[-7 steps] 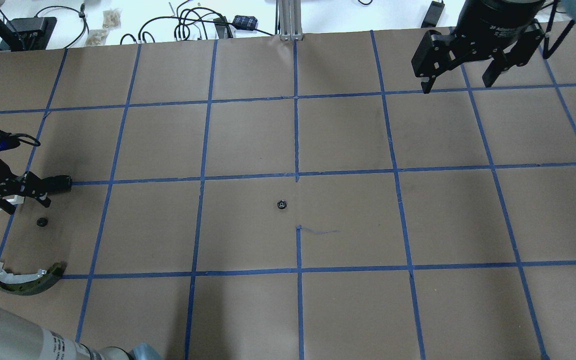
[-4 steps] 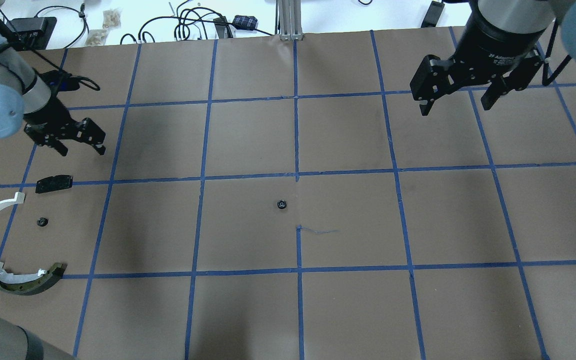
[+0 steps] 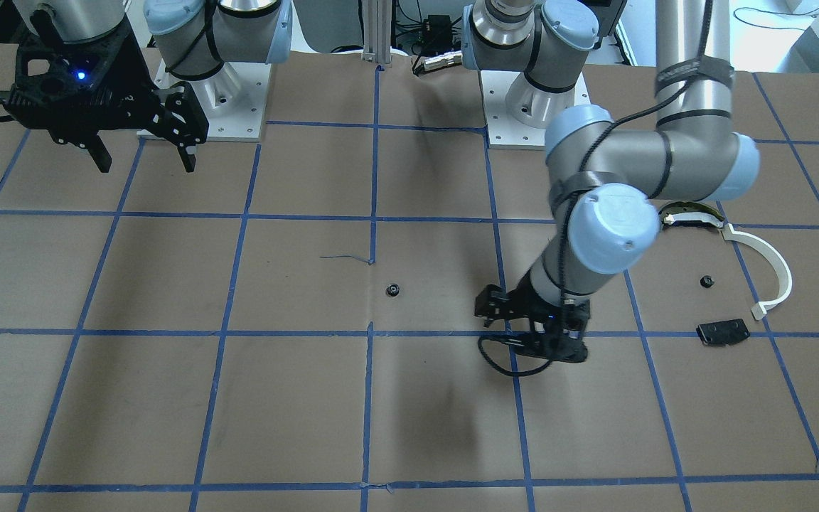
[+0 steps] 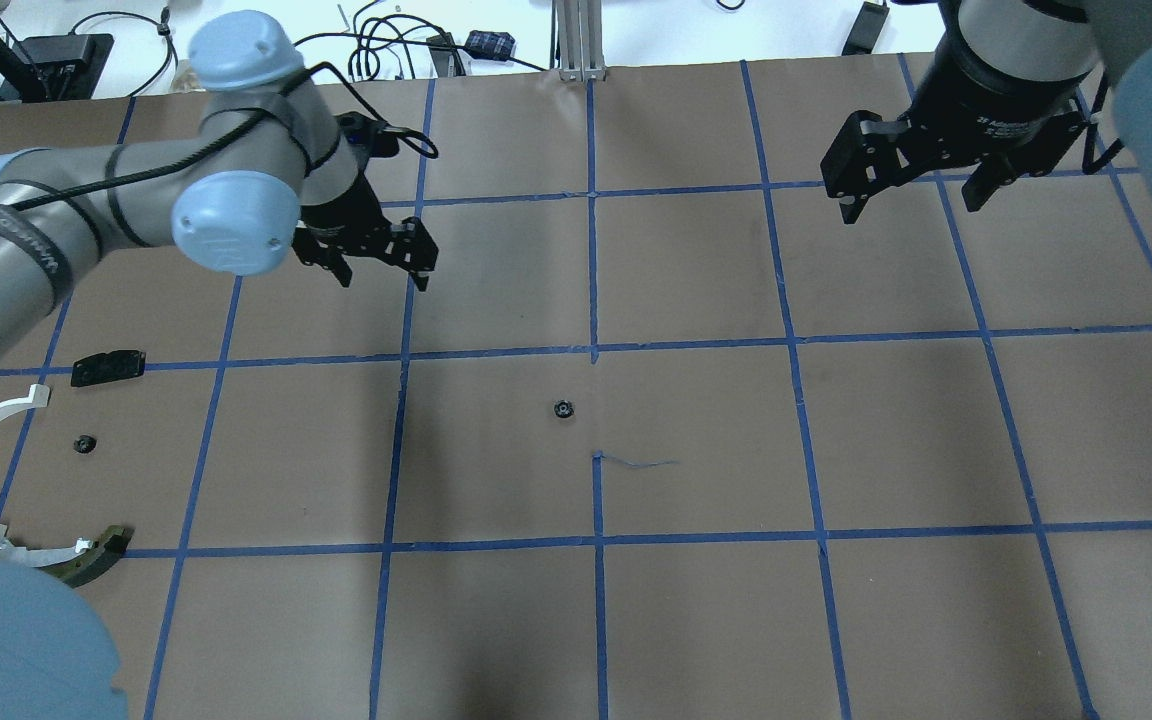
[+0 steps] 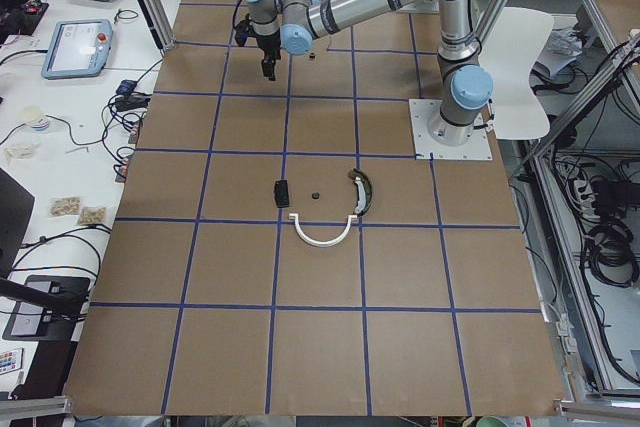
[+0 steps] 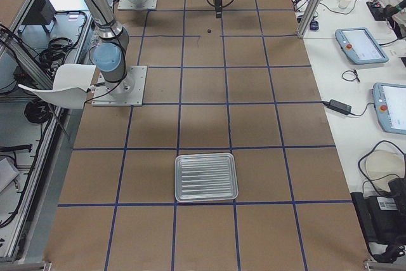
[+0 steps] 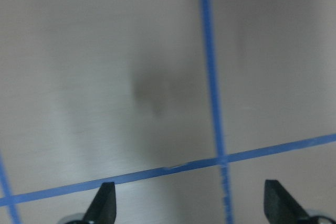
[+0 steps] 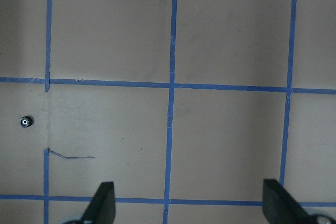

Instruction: Place bearing gear from tray to pile

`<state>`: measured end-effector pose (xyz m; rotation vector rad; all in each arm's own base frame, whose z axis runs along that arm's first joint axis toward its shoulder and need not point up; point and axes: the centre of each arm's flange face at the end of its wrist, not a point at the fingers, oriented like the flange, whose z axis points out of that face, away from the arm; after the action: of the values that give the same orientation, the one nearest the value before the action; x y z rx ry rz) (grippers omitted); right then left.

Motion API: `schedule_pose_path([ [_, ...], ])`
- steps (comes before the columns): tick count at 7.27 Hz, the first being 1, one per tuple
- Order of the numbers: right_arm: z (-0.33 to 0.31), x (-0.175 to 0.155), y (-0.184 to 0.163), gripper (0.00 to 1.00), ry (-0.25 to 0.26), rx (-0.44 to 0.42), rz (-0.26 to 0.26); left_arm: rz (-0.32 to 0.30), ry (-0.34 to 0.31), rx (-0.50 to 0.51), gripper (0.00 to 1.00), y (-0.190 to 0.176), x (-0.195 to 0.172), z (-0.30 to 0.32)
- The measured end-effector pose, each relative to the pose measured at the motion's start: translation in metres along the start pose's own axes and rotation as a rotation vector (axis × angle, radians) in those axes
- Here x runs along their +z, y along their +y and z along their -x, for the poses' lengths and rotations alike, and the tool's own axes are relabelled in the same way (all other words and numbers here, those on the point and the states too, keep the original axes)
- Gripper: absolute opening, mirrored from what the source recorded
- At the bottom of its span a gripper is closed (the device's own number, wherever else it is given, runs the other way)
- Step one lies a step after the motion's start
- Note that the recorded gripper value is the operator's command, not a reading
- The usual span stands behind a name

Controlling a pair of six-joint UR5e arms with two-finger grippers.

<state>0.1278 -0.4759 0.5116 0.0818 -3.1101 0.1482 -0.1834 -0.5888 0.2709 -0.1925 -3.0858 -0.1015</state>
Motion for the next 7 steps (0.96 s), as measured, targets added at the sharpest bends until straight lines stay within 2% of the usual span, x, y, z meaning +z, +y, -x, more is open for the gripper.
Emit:
schedule_pose_path([
  [2,-0.006,0.002,-0.002,1.0,0.014,0.004,0.001,0.025,-0.015,0.023,1.0,0.022,0.03,-0.09],
  [4,-0.007,0.002,-0.003,1.0,0.02,0.007,-0.003,0.038,-0.017,0.039,1.0,0.037,0.063,-0.119],
  [7,-0.007,0.002,-0.003,1.0,0.019,0.006,-0.004,0.077,-0.028,0.076,0.98,0.049,0.092,-0.143],
])
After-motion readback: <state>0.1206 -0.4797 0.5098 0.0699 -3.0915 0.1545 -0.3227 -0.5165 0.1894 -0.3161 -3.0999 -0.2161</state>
